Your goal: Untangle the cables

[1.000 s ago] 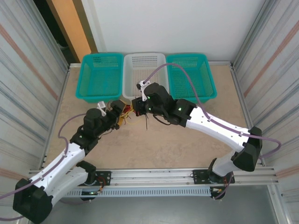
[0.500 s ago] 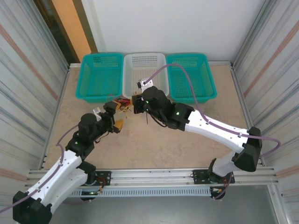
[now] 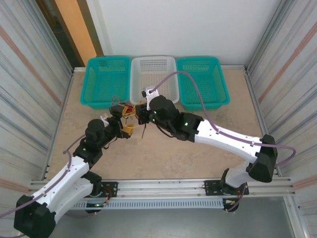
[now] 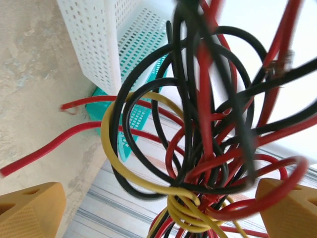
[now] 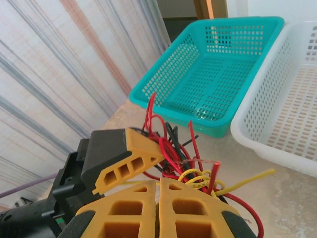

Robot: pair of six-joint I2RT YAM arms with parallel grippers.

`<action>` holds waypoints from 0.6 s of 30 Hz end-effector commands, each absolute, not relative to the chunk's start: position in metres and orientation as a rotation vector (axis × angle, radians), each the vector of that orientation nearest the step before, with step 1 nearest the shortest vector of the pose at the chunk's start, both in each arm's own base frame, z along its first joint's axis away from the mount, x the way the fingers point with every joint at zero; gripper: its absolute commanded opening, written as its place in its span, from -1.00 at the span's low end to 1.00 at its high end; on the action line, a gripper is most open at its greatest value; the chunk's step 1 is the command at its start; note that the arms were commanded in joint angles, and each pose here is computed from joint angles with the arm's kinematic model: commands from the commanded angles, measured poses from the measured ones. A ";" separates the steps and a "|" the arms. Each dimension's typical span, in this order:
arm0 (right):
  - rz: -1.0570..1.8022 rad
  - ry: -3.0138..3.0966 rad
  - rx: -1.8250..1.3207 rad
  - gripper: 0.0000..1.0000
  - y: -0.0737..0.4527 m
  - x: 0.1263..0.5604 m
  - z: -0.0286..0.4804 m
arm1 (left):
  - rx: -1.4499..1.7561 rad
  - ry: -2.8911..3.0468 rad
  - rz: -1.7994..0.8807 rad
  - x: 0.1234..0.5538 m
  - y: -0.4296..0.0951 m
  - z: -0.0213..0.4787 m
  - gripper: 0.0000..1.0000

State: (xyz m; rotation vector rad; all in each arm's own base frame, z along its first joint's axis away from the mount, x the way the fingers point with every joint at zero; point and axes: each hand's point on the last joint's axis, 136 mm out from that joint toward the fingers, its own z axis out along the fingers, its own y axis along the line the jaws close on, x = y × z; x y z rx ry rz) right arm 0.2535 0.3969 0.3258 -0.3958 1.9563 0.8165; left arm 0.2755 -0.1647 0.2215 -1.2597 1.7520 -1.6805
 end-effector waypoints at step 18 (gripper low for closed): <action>0.952 1.891 -0.519 -1.00 0.414 0.220 0.343 | -1.058 1.741 -1.673 0.281 -0.147 0.263 0.98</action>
